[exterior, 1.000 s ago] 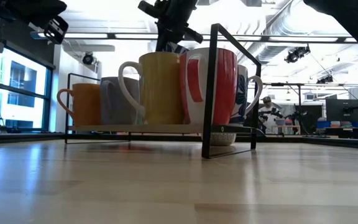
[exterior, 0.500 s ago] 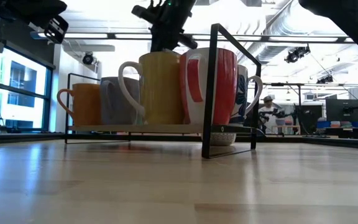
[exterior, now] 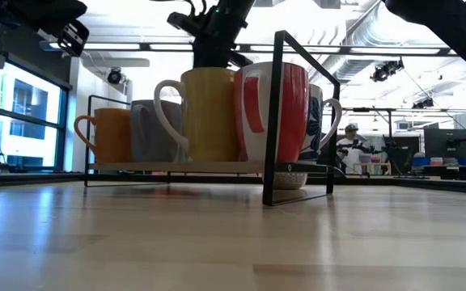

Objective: Place coffee mugs
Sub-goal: Put the blue patterned mug on the shelf

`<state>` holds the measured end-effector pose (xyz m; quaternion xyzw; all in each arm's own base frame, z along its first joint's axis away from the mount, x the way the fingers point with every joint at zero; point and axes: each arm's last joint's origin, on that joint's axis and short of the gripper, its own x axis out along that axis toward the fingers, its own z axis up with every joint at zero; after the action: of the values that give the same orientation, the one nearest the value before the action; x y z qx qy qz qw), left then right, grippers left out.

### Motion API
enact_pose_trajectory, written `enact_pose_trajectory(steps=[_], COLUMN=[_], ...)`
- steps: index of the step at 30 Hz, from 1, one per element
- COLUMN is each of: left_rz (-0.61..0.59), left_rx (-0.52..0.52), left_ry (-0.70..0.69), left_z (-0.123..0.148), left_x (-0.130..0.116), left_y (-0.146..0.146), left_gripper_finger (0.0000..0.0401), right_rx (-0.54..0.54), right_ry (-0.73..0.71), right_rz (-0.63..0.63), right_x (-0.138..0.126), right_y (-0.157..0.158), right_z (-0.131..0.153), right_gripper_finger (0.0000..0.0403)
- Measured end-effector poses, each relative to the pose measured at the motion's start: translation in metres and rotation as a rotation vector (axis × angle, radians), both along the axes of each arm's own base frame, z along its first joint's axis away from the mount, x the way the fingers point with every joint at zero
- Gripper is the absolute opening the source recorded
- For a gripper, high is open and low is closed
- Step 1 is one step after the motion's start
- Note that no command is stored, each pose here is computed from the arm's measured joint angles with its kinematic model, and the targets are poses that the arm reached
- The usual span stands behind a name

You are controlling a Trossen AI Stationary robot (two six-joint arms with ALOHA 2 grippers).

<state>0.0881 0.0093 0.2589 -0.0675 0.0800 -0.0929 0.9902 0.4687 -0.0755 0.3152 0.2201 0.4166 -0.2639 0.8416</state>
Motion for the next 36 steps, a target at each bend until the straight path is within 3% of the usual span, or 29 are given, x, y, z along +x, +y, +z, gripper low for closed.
enact_pose_trajectory(steps=[21,36], left_rz=[0.0,0.0], left_rx=[-0.003,-0.004], left_ry=[0.001,0.002], left_z=[0.0,0.0], left_x=[0.0,0.0], left_y=[0.0,0.0], left_gripper_finger=[0.0,0.0], right_rx=[0.015,0.049], right_ry=[-0.005,0.043], right_rz=[0.015,0.056], right_x=[0.002,0.015], right_y=[0.008,0.009], right_z=[-0.001,-0.028], right_gripper_finger=[0.0,0.0])
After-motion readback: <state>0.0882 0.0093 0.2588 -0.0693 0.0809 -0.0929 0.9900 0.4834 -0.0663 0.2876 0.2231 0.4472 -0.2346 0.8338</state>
